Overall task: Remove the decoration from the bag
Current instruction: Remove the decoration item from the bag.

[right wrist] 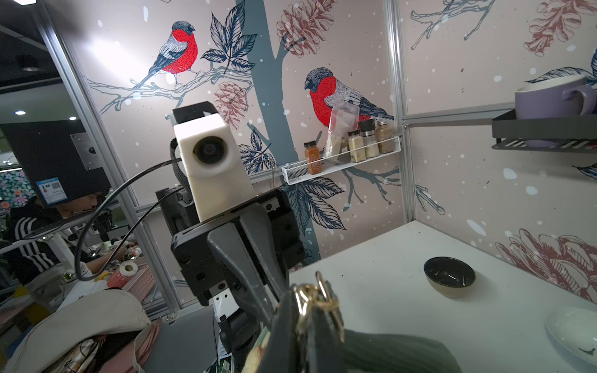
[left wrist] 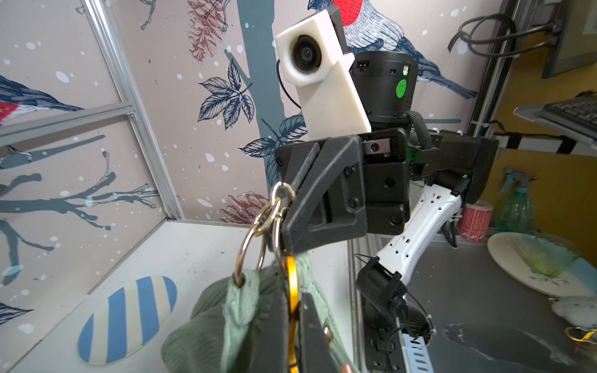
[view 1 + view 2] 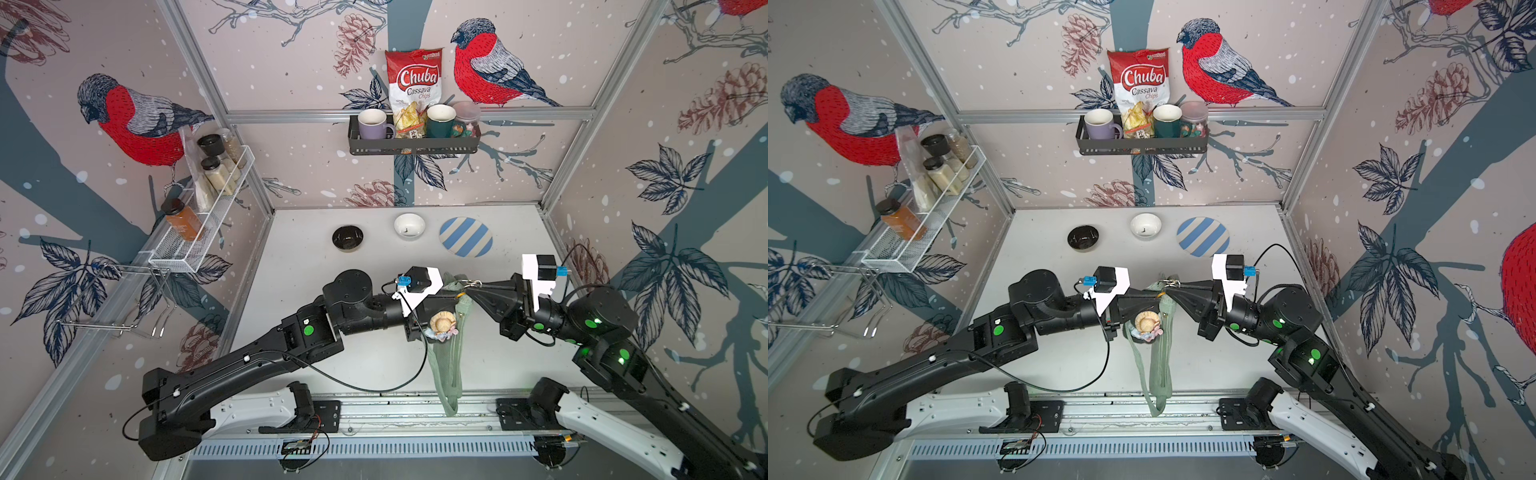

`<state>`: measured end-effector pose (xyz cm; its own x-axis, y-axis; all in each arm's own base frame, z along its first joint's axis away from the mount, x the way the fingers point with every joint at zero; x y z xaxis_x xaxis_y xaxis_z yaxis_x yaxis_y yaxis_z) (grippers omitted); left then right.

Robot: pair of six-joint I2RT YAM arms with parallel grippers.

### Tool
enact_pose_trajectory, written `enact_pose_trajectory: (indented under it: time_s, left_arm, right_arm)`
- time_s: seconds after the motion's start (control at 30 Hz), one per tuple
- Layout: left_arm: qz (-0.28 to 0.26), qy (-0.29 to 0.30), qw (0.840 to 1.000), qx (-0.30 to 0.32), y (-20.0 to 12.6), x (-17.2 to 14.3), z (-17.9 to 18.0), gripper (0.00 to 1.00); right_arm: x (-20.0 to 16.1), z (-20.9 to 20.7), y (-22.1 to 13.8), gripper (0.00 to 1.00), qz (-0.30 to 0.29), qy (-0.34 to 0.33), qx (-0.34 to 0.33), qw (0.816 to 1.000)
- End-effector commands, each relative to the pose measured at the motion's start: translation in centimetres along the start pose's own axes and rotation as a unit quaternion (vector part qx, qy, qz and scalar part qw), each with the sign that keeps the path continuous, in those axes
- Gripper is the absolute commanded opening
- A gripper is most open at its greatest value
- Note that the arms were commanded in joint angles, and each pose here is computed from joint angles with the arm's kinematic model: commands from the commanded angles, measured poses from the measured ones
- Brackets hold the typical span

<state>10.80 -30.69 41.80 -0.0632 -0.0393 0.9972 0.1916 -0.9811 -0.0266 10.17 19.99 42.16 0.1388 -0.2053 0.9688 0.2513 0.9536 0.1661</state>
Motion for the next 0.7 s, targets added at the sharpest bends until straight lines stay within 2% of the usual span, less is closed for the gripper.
enact_pose_trajectory:
  time_s: [0.0, 0.23, 0.47, 0.67]
  left_arm:
    - [-0.004, 0.034, 0.999, 0.039, -0.2, 0.7, 1.0, 0.00]
    - [0.008, 0.047, 0.998, 0.046, 0.6, 0.1, 1.4, 0.00]
    - [-0.030, 0.045, 0.997, 0.054, 0.9, 1.4, 1.7, 0.00]
    - [-0.058, 0.038, 0.996, 0.061, 0.4, 1.9, 1.7, 0.00]
  right_arm:
    - [0.1, -0.8, 0.0, 0.00, -0.005, 0.028, -0.030, 0.999]
    - [-1.0, -1.9, 0.7, 0.00, 0.006, 0.069, -0.049, 0.996]
    - [-1.6, -2.5, 1.4, 0.00, 0.014, 0.109, -0.055, 0.992]
    - [-1.8, -3.1, 1.3, 0.00, 0.013, 0.118, -0.077, 0.990]
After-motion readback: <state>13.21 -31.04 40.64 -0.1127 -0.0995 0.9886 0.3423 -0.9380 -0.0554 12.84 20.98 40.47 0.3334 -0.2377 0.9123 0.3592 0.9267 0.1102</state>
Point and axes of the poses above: each gripper's point midway between its finger pads, its own y axis out along the fingers, its own z axis along the line the jaws close on, x = y × z, the point moved 4 cm from there along -y, back along the fingers, and after that the axes turned 1 degree about -y, right-handed, at the moved point
